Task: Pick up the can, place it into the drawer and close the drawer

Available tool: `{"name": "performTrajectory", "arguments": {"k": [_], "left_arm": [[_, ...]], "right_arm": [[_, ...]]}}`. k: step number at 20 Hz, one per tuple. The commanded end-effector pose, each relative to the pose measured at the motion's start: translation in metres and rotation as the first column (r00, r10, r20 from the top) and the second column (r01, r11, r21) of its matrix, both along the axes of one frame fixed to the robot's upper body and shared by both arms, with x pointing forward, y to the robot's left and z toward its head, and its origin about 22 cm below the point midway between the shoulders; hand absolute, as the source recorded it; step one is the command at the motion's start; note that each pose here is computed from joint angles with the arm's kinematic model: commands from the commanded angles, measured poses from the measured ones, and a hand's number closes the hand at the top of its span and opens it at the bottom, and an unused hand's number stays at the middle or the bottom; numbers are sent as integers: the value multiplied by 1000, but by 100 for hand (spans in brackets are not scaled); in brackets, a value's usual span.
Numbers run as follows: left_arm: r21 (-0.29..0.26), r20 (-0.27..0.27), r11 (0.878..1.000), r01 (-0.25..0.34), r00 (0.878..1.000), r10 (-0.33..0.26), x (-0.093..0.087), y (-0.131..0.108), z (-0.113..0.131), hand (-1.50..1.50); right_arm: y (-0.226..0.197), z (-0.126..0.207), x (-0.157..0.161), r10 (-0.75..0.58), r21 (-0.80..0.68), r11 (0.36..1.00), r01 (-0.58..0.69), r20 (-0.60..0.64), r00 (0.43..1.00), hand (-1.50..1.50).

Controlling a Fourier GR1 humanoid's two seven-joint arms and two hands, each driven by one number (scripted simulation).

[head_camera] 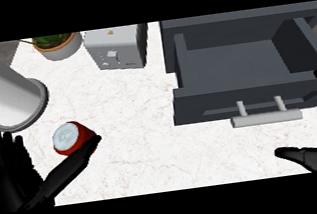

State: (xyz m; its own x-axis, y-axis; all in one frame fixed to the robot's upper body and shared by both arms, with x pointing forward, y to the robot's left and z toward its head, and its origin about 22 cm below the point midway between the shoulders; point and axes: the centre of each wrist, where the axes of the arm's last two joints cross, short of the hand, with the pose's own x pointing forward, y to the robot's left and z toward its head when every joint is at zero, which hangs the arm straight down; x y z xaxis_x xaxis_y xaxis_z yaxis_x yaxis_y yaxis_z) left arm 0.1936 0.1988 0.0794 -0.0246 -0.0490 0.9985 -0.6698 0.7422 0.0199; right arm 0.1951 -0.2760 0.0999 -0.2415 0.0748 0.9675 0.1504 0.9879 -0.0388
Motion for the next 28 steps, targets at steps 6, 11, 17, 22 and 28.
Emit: {"name": "performTrajectory", "arguments": {"k": [6, 11, 17, 22, 28], "left_arm": [[6, -61, 1000, -12, 998, 13, 16, -9, -52, -150], [-7, -94, 999, -53, 994, 52, 22, -13, -89, -150], [-8, -97, 992, -124, 988, 123, 11, 8, -116, -150], [-44, -117, 993, -111, 987, 106, -2, 17, -137, -150], [-34, -146, 991, -133, 981, 127, 9, 22, -177, -150]], "right_arm": [[-9, 1, -7, 10, -28, 1000, -9, 22, 1000, -150], [-5, -2, -9, 0, -21, 1000, -1, -6, 1000, -150], [-14, 11, -35, -9, -21, 1000, 9, 13, 1000, -150], [-23, 21, -15, -19, -17, 1000, 19, 20, 1000, -150], [-19, 27, -42, -27, -14, 1000, 28, 22, 999, -150]]}}
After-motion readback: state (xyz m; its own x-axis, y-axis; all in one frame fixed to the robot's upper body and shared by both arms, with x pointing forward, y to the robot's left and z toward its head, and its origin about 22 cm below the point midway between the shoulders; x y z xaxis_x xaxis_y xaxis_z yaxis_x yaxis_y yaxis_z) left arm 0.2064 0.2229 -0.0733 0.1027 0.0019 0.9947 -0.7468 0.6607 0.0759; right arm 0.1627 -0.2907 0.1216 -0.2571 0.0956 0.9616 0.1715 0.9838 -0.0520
